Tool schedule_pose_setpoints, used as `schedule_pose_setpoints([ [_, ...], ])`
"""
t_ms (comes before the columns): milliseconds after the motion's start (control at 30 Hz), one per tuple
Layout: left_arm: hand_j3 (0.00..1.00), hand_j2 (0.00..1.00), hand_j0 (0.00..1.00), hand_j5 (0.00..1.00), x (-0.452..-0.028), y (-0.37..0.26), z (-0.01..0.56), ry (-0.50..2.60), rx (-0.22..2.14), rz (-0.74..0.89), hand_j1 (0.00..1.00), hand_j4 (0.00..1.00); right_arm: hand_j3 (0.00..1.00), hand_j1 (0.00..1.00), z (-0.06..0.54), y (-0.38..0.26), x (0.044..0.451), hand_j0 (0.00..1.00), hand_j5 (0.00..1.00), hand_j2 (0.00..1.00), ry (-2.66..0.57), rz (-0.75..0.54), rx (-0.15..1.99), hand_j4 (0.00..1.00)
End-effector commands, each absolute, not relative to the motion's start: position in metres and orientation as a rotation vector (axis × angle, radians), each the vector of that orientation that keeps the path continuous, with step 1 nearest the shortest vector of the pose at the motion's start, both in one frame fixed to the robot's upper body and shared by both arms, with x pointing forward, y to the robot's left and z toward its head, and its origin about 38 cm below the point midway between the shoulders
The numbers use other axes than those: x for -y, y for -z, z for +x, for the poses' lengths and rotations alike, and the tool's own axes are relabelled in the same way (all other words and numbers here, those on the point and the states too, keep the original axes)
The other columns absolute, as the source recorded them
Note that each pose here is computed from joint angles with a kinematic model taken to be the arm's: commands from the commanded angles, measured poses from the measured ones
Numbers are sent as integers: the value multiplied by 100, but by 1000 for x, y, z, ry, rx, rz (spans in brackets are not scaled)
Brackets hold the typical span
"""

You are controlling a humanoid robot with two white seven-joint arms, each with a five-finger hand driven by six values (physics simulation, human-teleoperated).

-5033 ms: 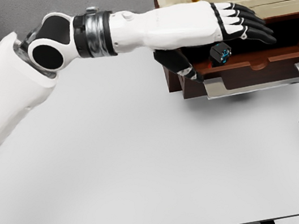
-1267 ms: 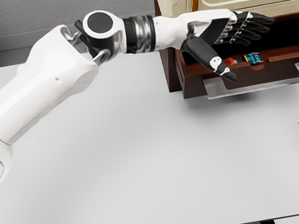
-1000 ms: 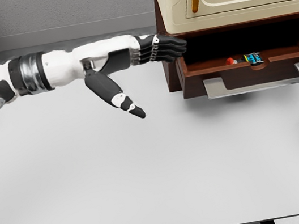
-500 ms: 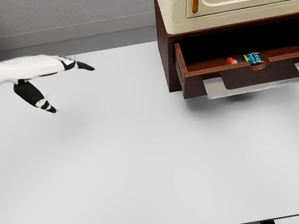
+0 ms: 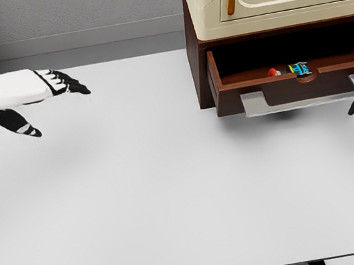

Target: Put the switch into the drawer with left arm, and close the drawer with right arm

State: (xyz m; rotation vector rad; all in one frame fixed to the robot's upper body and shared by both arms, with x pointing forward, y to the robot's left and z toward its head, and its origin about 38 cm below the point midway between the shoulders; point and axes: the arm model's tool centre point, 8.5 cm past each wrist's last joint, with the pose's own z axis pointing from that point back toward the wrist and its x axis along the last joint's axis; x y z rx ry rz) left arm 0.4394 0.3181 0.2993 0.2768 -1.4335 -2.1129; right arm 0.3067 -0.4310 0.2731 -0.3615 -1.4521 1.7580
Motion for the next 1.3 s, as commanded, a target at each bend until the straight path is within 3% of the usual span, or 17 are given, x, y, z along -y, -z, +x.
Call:
schedule_pose_setpoints([
  [0,100,100,100,100,-313,-310,436,2120,1472,288,100,100,59,59,305,-265,428,59,59,59,-1777,-336,1435,59],
  [400,100,100,100,100,-306,-299,435,2127,1468,249,100,100,59,59,320,-243,428,59,59,59,-1758,-286,1403,59],
  [1267,100,100,100,100,-305,-297,435,2127,1468,242,100,100,60,60,371,-242,421,60,60,60,-1683,-302,1486,60],
])
